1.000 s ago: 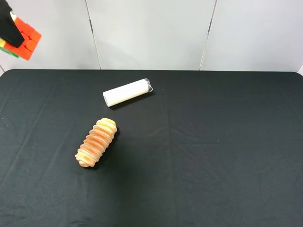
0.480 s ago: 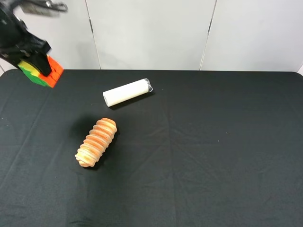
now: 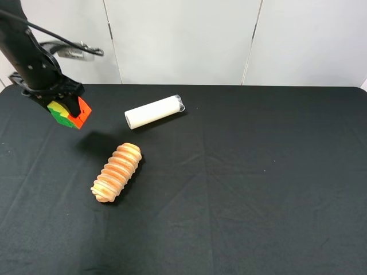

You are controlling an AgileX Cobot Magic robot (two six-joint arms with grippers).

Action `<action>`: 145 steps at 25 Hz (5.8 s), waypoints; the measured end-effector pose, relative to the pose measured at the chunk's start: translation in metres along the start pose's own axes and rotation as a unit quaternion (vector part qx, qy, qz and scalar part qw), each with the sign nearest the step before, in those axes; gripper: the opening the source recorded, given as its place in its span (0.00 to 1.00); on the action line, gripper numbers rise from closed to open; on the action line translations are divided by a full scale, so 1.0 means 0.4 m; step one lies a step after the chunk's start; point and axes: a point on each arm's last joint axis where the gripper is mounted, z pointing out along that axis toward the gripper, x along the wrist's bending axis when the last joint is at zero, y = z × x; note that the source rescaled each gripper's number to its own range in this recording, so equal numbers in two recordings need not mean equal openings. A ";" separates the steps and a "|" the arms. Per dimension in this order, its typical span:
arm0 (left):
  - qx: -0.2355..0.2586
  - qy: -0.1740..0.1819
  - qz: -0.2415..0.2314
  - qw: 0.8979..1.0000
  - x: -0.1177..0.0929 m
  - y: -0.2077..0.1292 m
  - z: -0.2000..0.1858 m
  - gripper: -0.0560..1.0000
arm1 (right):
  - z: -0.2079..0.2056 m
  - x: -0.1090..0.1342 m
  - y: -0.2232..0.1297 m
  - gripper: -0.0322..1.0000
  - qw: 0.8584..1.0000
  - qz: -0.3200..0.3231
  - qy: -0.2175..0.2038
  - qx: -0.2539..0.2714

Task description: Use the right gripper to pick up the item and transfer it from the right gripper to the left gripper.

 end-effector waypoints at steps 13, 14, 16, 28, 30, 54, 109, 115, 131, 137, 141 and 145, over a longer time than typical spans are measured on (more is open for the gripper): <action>0.026 -0.005 -0.005 1.000 0.011 0.010 0.114 0.05 | 0.000 0.000 0.000 1.00 1.000 0.000 0.000 0.000; 0.027 -0.005 -0.005 1.000 0.011 0.011 0.119 0.05 | 0.000 0.000 0.000 1.00 1.000 0.000 0.000 0.000; 0.033 -0.007 -0.006 0.999 0.012 0.010 0.132 0.05 | 0.000 0.000 0.000 1.00 1.000 0.000 0.000 0.000; 0.037 -0.008 -0.007 0.999 0.012 0.009 0.137 0.26 | 0.000 0.000 0.000 1.00 1.000 0.000 0.000 0.000; 0.038 -0.008 -0.009 0.999 0.012 0.009 0.137 0.67 | 0.000 0.000 0.000 1.00 1.000 0.000 0.000 0.000; -0.020 0.002 -0.002 1.000 -0.014 -0.026 -0.089 1.00 | 0.000 0.000 0.000 1.00 1.000 0.000 0.000 0.000; -0.382 0.038 -0.070 0.921 -0.226 -0.881 -0.280 1.00 | 0.000 0.000 0.000 1.00 1.000 0.000 0.000 0.000; -0.383 0.038 -0.070 0.920 -0.226 -0.882 -0.280 1.00 | 0.000 0.000 0.000 1.00 1.000 0.000 0.000 0.000; -0.396 0.061 -0.104 0.910 -0.229 -0.888 -0.281 1.00 | 0.000 0.000 0.000 1.00 1.000 0.006 -0.012 0.000; -0.396 0.068 -0.114 0.909 -0.230 -0.887 -0.281 1.00 | -0.001 0.001 0.000 1.00 0.999 0.021 -0.043 -0.001; -0.396 0.068 -0.114 0.909 -0.230 -0.887 -0.281 1.00 | -0.001 0.001 0.000 1.00 0.999 0.021 -0.043 -0.001; -0.396 0.068 -0.114 0.909 -0.230 -0.887 -0.281 1.00 | -0.001 0.001 0.000 1.00 0.999 0.021 -0.043 -0.001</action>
